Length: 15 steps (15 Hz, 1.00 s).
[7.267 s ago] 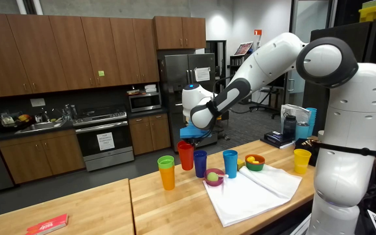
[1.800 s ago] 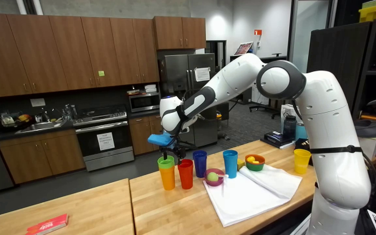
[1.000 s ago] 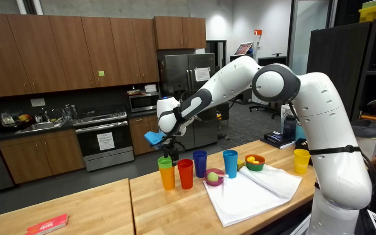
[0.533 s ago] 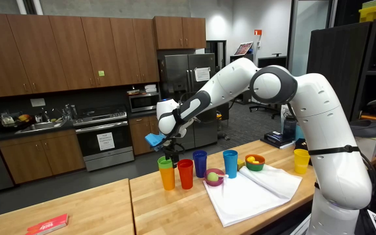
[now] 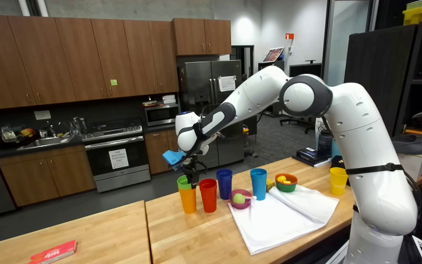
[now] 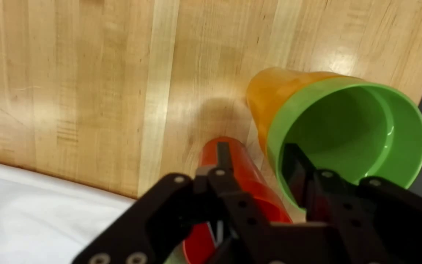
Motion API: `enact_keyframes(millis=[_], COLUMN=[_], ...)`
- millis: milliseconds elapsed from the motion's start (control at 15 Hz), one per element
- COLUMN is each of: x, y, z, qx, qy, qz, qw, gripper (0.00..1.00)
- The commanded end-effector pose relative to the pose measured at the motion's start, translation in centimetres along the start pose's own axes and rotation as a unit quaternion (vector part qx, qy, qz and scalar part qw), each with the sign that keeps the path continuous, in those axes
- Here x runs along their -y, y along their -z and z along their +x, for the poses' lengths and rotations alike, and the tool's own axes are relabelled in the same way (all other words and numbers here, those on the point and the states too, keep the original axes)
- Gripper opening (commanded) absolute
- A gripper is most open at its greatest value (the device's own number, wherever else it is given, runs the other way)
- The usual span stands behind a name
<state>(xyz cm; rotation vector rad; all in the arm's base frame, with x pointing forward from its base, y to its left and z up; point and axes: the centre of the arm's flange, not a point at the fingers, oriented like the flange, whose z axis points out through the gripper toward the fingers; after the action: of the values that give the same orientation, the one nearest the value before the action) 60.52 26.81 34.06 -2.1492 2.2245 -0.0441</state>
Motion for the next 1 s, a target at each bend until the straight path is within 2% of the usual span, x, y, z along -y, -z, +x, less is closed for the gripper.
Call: enact_keyframes(millis=[0, 67, 133, 933], x=[0.2, 0.2, 0.2, -0.1], y=[0.3, 0.3, 0.3, 2.3], z=[-0.4, -0.4, -0.4, 0.2], qx=[-0.004, -0.004, -0.004, 0.0], qy=[-0.007, -0.008, -0.008, -0.015], qz=[0.002, 0.002, 0.002, 0.027], qw=[1.0, 1.0, 1.0, 0.9995], gripper=[0.11, 0.02, 0.0, 0.01])
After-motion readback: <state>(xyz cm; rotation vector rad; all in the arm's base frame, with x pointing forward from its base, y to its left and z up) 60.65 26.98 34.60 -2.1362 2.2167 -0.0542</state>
